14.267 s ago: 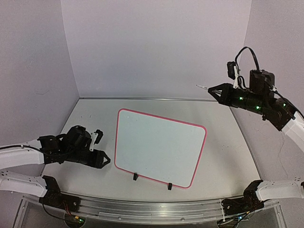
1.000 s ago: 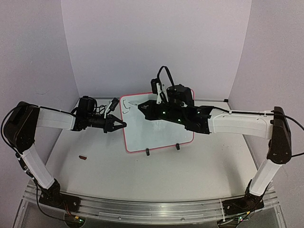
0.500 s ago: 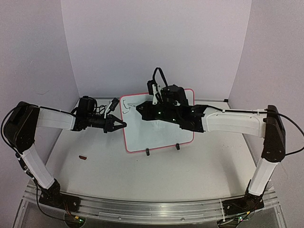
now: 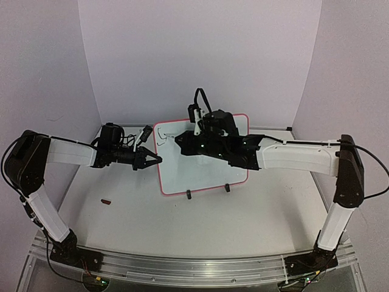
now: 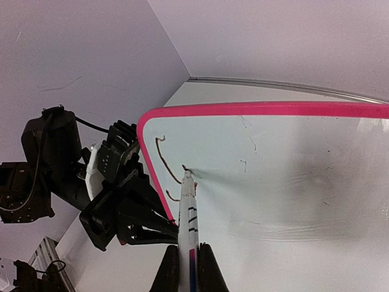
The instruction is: Write a sentence on the whiteboard
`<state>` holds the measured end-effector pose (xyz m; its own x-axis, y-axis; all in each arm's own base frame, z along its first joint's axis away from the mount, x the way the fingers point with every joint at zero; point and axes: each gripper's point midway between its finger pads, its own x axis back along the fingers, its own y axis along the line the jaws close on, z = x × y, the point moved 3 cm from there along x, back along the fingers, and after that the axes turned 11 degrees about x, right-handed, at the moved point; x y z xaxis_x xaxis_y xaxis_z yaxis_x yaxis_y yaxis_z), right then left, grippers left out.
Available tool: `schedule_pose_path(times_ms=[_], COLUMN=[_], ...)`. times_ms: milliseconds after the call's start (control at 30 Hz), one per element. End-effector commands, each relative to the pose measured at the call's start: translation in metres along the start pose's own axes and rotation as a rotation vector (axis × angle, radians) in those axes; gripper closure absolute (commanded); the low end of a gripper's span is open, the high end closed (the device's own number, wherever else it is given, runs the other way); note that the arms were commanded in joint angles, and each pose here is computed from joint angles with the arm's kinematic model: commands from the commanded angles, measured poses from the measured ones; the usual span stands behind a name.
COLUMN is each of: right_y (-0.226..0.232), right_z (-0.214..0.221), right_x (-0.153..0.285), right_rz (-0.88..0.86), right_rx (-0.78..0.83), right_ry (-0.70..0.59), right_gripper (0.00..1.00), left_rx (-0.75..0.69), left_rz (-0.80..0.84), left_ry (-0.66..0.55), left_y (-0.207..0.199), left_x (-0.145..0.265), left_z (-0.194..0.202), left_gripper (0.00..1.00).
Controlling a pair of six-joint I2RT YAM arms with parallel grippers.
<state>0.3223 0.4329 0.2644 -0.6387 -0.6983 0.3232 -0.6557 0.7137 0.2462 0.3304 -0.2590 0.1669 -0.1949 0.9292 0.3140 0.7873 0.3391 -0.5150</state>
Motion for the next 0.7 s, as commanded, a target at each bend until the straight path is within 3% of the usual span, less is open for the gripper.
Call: schedule_pose_path(times_ms=[0, 400, 667], right_y=[-0.014, -0.021, 0.009], right_z=[-0.014, -0.017, -0.030], right_x=[0.012, 0.030, 0.035], right_rz=[0.089, 0.128, -0.065], right_rx=[-0.009, -0.002, 0.029], right_ry=[-0.044, -0.063, -0.082], right_gripper=[1.00, 1.00, 1.00], left_rx=[-0.022, -0.023, -0.022], left_rz=[-0.087, -0.089, -0.091], left_ry=[0.006, 0.005, 0.006], left_y=[0.009, 0.009, 0.010], left_x=[0.001, 0.001, 0.001], left_z=[0.005, 0.004, 0.005], left_gripper=[1.00, 1.00, 1.00])
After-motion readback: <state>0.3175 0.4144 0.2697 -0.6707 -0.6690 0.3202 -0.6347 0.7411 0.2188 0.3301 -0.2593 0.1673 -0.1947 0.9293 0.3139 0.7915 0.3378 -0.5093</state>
